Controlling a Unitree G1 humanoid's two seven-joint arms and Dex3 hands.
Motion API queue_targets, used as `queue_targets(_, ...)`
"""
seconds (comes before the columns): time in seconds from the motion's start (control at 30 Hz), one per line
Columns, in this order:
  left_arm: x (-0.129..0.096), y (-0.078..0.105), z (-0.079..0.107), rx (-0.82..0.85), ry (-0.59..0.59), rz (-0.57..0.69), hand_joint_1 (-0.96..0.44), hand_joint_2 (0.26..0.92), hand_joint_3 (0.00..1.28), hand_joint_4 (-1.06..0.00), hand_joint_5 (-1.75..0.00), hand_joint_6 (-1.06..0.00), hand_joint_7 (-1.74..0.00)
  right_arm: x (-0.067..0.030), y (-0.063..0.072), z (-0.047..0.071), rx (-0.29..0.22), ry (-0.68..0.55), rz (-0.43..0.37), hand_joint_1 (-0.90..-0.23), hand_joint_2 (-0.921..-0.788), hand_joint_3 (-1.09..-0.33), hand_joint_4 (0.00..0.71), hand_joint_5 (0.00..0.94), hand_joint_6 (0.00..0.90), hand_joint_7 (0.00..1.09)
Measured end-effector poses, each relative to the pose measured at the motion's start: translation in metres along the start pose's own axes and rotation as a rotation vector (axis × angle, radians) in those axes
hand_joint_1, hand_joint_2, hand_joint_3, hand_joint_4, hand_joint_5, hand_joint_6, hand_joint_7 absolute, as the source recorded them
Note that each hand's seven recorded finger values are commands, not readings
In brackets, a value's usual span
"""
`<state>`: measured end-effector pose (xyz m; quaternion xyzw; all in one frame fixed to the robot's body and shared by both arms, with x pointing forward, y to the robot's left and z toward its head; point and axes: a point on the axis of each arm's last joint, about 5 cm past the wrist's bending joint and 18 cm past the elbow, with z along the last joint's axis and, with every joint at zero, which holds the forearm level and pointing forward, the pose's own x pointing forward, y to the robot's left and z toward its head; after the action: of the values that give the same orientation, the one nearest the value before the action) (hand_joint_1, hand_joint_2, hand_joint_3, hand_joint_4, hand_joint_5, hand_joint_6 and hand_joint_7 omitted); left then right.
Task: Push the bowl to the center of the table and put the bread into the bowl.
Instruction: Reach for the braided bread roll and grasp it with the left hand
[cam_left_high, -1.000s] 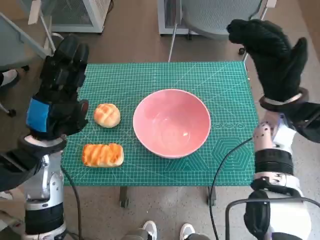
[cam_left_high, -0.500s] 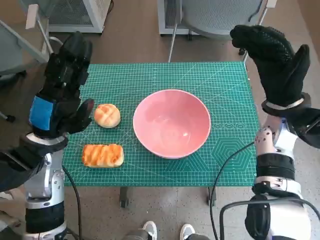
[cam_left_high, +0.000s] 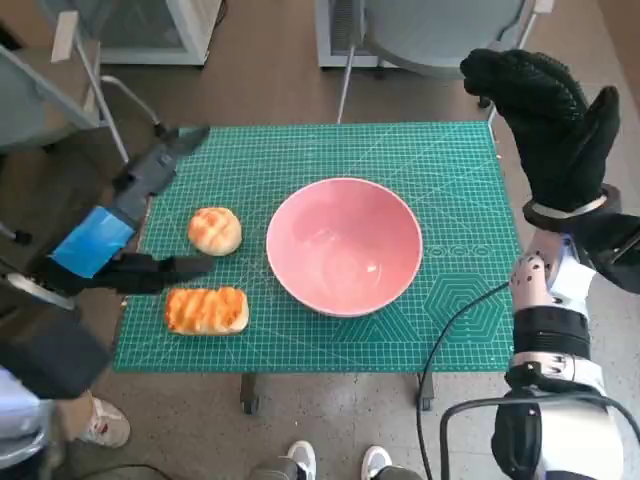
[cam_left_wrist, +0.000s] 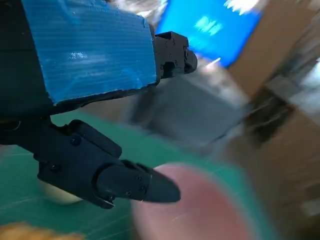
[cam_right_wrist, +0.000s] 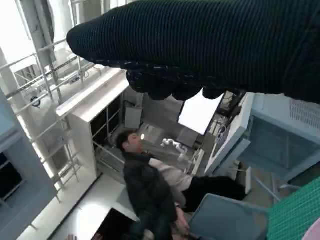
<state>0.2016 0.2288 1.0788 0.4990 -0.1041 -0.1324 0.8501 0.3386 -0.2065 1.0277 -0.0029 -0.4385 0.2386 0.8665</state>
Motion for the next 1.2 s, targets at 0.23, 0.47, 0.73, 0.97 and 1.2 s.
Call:
queue_targets(0.23, -0.007, -0.019, 0.010, 0.055, 0.159, -0.069, -0.28, 0.706, 0.00, 0.00, 0.00, -0.18, -0.07, -0.0019, 0.003, -0.005, 0.032, 0.013, 0.003, -0.712, -0.921, -0.810, 0.247, 0.000, 0.324, 0.00)
queue_targets(0.47, -0.007, -0.037, 0.013, 0.060, 0.243, -0.128, -0.22, 0.699, 0.00, 0.00, 0.00, -0.20, -0.05, -0.0034, 0.004, -0.007, 0.046, 0.026, 0.010, -0.714, -0.921, -0.811, 0.237, 0.000, 0.316, 0.00)
queue_targets(0.73, -0.005, -0.045, 0.014, 0.115, 0.272, -0.166, -0.26, 0.697, 0.00, -0.02, 0.00, -0.22, -0.03, -0.0013, 0.004, -0.008, 0.072, 0.022, 0.036, -0.708, -0.921, -0.815, 0.230, 0.000, 0.296, 0.00)
queue_targets(0.97, -0.003, -0.047, 0.014, 0.196, 0.247, -0.163, -0.33, 0.695, 0.00, -0.05, -0.01, -0.24, -0.02, 0.0007, 0.002, -0.008, 0.087, 0.014, 0.056, -0.708, -0.921, -0.820, 0.232, 0.001, 0.286, 0.00)
queue_targets(1.2, -0.001, -0.050, 0.011, 0.231, 0.235, -0.171, -0.32, 0.695, 0.00, -0.07, -0.01, -0.25, -0.01, 0.0014, 0.002, -0.009, 0.095, 0.013, 0.072, -0.706, -0.921, -0.822, 0.228, 0.000, 0.282, 0.00)
